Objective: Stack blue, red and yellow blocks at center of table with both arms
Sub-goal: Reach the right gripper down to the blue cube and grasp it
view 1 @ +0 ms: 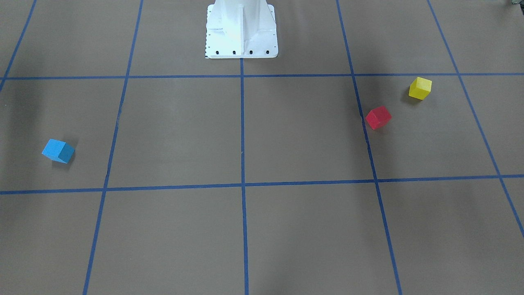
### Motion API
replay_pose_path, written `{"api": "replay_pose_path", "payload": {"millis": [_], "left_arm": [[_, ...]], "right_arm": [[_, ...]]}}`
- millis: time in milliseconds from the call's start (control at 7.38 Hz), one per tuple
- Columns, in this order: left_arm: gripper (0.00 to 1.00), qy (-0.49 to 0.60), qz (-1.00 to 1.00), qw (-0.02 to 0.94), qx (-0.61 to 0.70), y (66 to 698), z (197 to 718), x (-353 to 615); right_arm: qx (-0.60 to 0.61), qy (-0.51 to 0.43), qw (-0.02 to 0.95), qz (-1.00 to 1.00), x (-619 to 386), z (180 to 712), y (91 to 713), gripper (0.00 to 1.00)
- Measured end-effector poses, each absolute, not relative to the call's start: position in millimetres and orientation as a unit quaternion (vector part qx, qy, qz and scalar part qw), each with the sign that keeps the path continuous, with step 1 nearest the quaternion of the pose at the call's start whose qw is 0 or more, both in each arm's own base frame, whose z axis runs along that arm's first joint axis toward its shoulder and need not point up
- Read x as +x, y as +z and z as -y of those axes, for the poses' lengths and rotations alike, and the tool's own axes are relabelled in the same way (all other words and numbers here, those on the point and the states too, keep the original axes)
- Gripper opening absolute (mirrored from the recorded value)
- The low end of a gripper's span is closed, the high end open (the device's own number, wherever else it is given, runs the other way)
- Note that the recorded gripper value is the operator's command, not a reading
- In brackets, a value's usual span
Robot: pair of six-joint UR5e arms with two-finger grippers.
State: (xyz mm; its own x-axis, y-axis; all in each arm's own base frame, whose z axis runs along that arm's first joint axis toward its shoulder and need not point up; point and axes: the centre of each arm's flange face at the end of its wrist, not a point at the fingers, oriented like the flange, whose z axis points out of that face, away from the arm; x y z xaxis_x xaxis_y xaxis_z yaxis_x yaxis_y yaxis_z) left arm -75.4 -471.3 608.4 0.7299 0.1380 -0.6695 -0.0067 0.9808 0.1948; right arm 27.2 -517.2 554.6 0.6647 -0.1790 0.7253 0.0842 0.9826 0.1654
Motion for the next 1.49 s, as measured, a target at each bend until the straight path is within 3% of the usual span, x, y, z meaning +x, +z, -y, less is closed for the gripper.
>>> {"api": "replay_pose_path", "payload": {"millis": [542,948,1490], "left_arm": [[1.00,0.066,-0.362,0.921,0.129,580,479,-68],[1.00,0.108,-0.370,0.906,0.174,573,493,-25],[1.00,0.113,-0.372,0.901,0.190,570,495,-19]], "right_arm": [[0.053,-0.071,0.909,0.407,-6,529,529,1.00],[0.016,0.039,0.916,0.399,-110,525,464,0.98],[0.040,0.124,0.924,0.359,-230,468,497,0.96]]}}
